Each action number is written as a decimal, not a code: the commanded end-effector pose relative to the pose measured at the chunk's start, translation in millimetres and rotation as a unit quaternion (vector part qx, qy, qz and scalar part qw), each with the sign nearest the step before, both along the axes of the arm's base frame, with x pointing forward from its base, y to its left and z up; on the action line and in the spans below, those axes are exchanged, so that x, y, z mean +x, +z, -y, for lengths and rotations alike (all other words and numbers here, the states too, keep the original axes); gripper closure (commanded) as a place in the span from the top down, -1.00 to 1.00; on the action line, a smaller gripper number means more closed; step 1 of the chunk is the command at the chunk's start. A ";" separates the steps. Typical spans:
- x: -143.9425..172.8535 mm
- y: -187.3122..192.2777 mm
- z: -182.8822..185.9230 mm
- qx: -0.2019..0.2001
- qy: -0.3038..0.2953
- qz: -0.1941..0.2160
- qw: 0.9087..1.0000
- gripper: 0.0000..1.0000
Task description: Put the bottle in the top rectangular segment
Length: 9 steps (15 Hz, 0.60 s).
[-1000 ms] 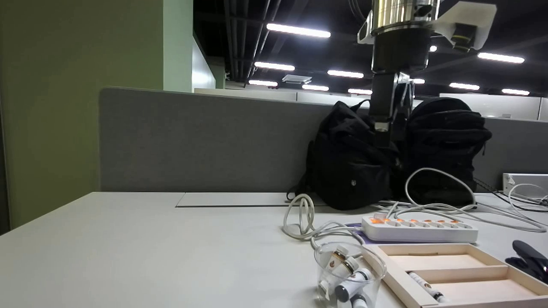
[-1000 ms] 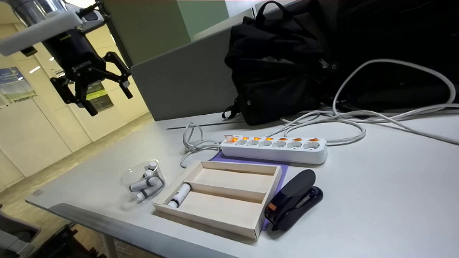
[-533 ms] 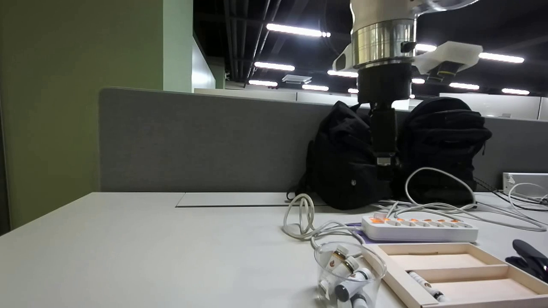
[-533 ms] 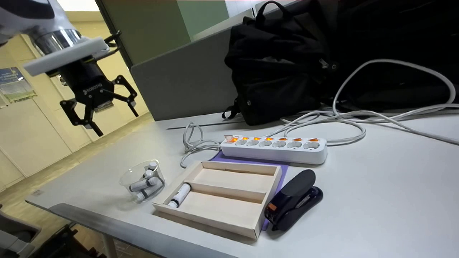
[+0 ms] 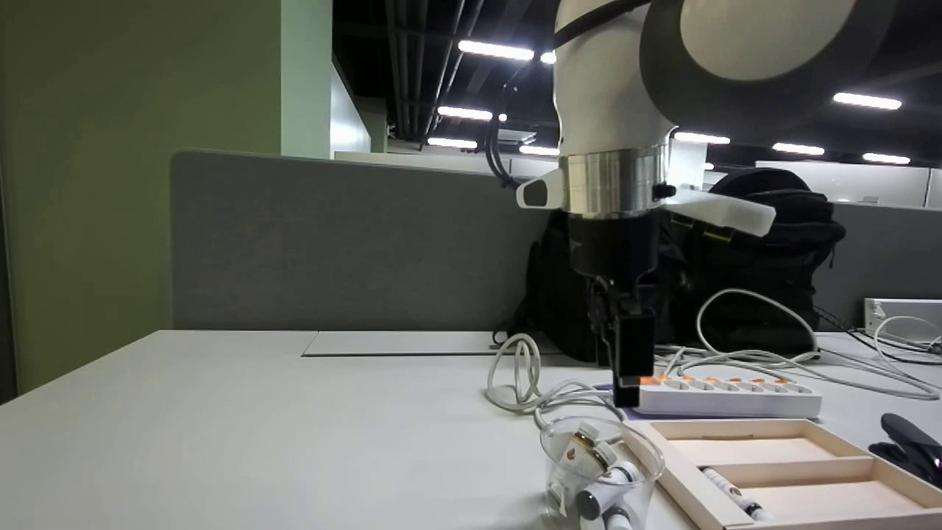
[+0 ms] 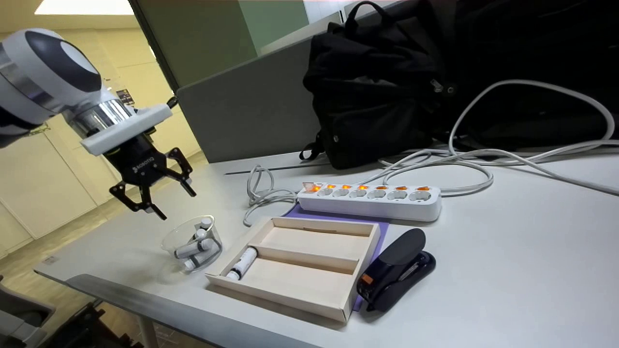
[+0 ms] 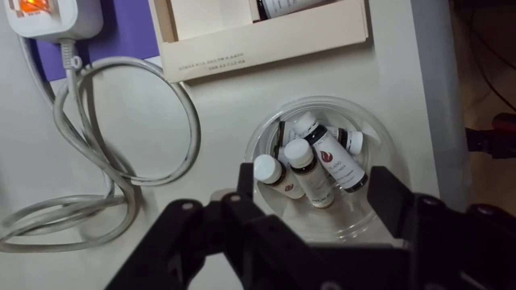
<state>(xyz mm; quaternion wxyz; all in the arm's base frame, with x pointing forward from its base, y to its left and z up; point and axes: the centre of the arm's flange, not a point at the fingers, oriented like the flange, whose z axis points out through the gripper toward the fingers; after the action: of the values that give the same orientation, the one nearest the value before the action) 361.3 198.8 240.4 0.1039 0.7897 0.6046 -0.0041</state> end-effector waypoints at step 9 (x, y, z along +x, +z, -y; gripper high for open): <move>1.9 -73.5 -7.6 -0.006 0.024 -0.022 0.999 0.37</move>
<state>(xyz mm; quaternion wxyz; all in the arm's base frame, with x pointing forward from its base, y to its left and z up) 354.5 203.0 188.9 0.0905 0.7658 0.6361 -0.0286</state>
